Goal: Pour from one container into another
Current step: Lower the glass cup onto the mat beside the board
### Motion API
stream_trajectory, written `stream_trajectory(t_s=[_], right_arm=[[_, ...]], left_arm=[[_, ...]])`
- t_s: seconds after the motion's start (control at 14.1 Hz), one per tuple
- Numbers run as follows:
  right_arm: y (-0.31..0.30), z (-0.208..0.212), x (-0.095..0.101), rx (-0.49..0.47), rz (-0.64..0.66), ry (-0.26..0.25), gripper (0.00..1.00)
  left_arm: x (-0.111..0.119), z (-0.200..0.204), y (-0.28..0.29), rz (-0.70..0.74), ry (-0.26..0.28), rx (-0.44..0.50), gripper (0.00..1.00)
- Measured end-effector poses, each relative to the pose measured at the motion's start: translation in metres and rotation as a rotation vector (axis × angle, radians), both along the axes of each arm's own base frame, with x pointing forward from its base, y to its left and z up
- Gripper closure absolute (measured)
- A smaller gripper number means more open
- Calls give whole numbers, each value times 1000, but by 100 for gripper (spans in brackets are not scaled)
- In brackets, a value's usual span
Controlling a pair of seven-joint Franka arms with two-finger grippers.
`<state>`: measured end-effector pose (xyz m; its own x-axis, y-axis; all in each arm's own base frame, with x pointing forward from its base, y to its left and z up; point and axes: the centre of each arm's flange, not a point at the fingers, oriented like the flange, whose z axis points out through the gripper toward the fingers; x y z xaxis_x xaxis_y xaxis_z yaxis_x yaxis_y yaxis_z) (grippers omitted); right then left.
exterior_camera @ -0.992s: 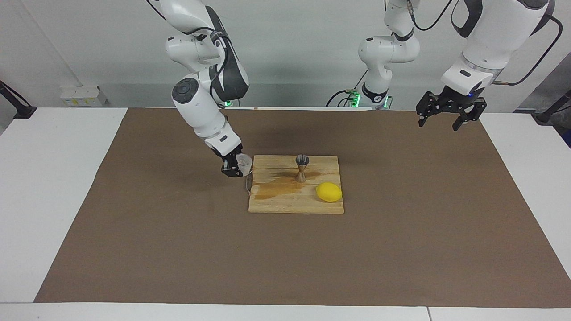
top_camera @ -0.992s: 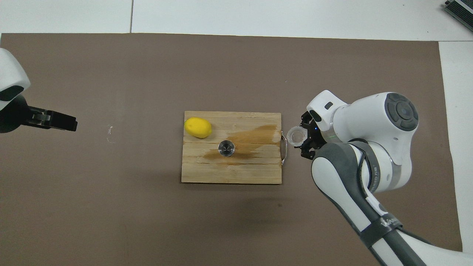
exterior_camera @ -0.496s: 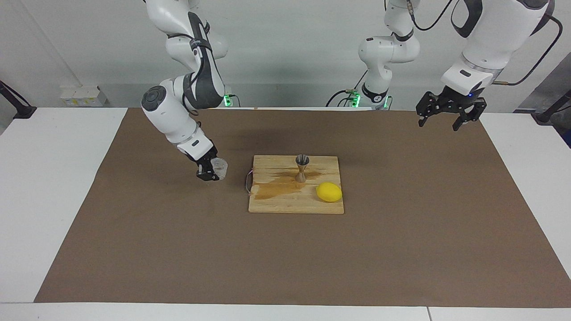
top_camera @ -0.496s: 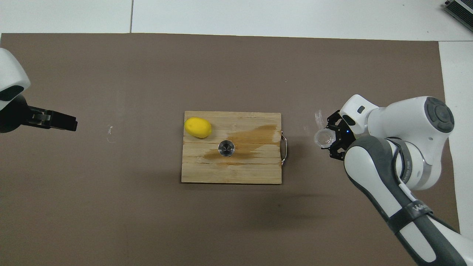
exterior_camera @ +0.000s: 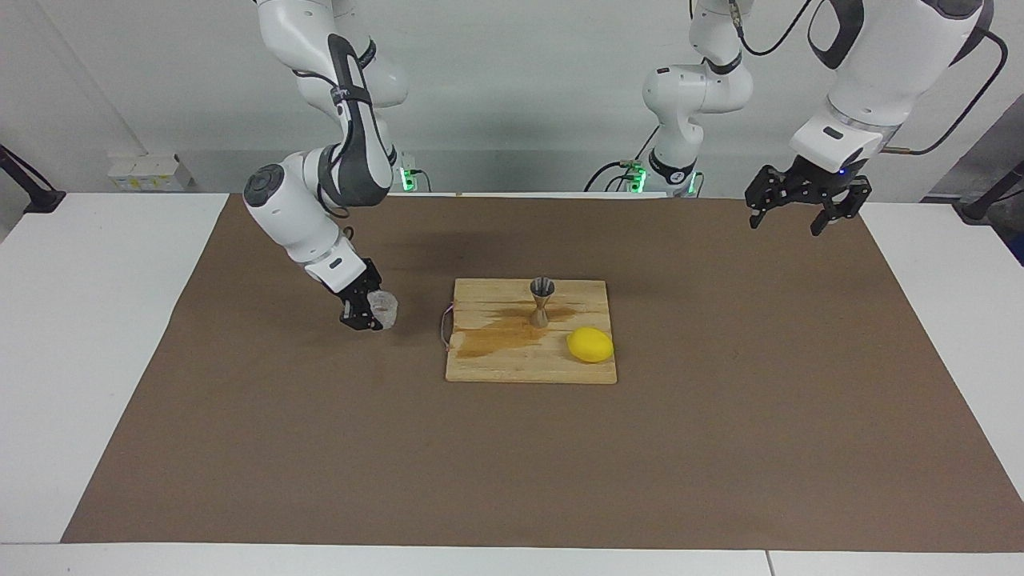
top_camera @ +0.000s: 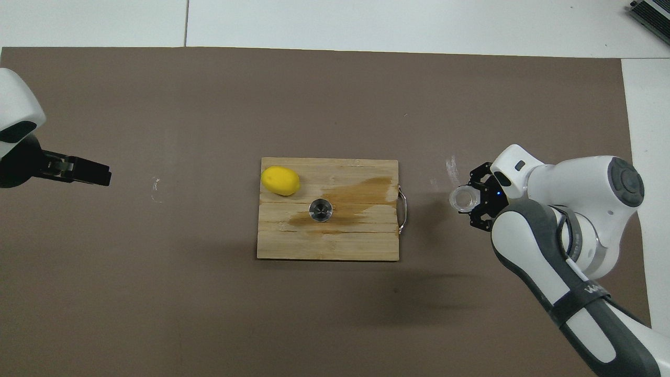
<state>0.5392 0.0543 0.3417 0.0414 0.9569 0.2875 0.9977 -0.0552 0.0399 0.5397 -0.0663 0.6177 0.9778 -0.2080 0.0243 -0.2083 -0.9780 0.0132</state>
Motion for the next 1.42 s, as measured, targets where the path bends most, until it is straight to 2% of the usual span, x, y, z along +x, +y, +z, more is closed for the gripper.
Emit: stream_trajectory(t_s=[0.21, 1.42], right_arm=[[-12, -12, -3, 26, 7, -17, 47], [-20, -49, -13, -18, 57, -60, 47]], left_arm=[[0, 0, 0, -1, 0, 0, 0], [0, 0, -1, -1, 0, 0, 0]])
